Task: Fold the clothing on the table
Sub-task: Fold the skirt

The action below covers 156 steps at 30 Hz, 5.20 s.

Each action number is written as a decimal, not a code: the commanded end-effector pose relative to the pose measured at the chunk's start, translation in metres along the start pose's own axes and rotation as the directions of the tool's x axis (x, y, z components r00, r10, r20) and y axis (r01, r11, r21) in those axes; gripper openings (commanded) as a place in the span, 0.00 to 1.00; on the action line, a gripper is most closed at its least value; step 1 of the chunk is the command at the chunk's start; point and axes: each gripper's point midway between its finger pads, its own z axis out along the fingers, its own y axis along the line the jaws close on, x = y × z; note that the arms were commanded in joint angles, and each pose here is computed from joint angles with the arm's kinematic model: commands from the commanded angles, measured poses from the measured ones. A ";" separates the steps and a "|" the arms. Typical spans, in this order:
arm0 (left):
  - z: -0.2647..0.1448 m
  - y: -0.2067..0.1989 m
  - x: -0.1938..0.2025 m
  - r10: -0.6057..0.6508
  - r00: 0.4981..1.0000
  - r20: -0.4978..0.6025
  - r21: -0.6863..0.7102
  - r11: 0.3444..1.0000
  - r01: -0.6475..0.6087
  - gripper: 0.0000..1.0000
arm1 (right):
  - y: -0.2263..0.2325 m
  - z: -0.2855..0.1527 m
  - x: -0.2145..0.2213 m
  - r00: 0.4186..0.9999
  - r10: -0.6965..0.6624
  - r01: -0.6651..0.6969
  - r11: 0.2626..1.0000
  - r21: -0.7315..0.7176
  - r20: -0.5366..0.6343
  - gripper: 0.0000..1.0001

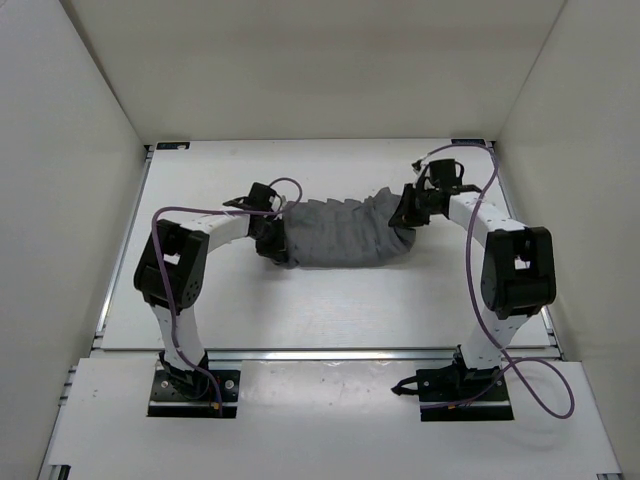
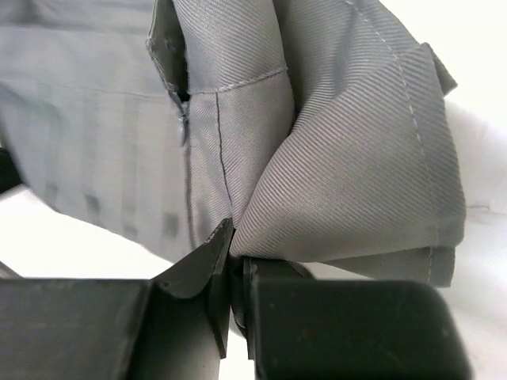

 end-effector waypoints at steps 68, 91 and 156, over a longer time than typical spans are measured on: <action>-0.132 -0.126 -0.072 -0.202 0.941 0.272 0.642 0.766 -0.021 0.18 | 0.129 0.047 -0.011 0.977 -0.211 0.203 0.967 -0.157 -0.039 0.00; -0.014 -0.094 -0.113 0.209 0.919 0.335 -0.097 0.977 -0.188 0.67 | 0.104 0.061 0.011 0.975 -0.191 0.169 0.968 -0.185 -0.109 0.00; -0.121 -0.063 -0.091 -0.004 0.896 0.445 0.186 0.979 -0.088 0.89 | 0.145 -0.005 -0.075 0.956 -0.280 0.292 0.938 -0.187 0.089 0.40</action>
